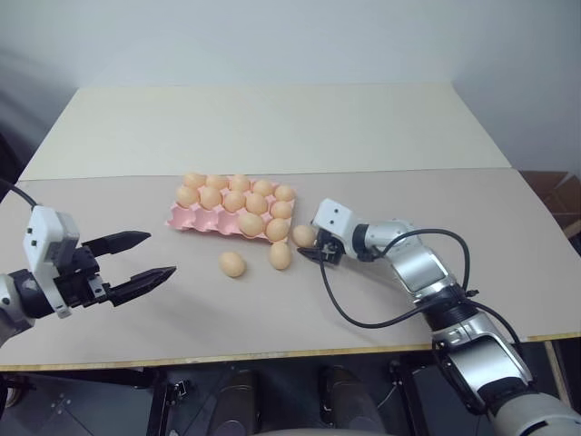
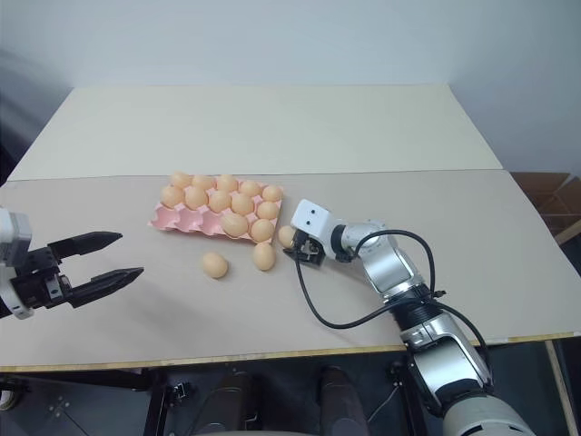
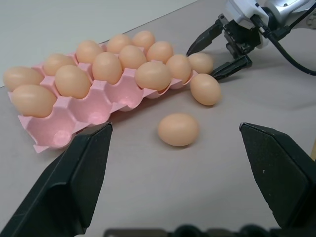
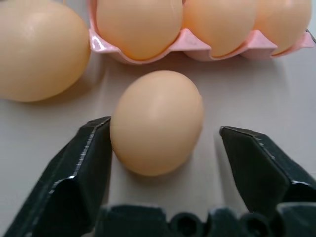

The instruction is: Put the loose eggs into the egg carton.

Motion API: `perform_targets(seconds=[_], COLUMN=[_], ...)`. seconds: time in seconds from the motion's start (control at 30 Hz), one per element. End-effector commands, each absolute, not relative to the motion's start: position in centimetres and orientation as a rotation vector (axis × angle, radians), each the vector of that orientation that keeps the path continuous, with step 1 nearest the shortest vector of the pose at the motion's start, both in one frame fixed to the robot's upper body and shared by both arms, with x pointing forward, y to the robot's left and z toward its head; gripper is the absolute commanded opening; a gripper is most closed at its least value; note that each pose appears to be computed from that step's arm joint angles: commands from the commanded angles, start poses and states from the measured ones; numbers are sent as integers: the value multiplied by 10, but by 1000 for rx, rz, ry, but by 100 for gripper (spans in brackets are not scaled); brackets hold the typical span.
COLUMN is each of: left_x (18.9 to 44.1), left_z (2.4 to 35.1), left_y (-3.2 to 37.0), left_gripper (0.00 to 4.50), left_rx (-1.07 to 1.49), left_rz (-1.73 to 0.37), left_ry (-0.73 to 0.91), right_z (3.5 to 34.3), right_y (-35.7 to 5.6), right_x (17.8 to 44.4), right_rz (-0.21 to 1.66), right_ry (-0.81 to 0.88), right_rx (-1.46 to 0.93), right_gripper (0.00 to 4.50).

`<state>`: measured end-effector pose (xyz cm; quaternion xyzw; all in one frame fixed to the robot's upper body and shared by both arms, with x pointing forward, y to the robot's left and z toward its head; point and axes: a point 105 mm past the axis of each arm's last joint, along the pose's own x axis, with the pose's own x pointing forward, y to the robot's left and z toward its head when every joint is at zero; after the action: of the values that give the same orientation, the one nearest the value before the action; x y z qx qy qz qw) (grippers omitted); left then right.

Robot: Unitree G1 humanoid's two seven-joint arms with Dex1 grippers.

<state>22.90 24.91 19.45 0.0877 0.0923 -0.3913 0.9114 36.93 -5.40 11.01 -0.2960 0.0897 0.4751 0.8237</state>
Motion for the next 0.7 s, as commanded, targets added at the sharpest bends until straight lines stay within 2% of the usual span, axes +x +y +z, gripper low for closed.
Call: perform_targets(seconds=[0.03,0.07,0.13,0.37,0.5,0.7], left_x=[225,224,222,225,235,240], left_z=[203,202,202,209,211,210], left_y=[245,244,243,244,255,264], left_gripper=[450,450,450,450,450,450], left_rx=[210,209,205,191,201,190], left_rz=[-835,-845,-861,-877,-801,-721], left_ry=[167,171,169,132,105,75], right_z=[130,133,139,180,213,219], right_y=[-55,-58,-63,-72,-38,19], right_x=[372,373,374,375,365,362], right_rz=[999,988,968,936,1011,1098], right_ry=[121,116,104,9,-114,-169], right_rx=[-616,-617,-617,-635,-618,-592], right_gripper=[263,226,188,188,188,188])
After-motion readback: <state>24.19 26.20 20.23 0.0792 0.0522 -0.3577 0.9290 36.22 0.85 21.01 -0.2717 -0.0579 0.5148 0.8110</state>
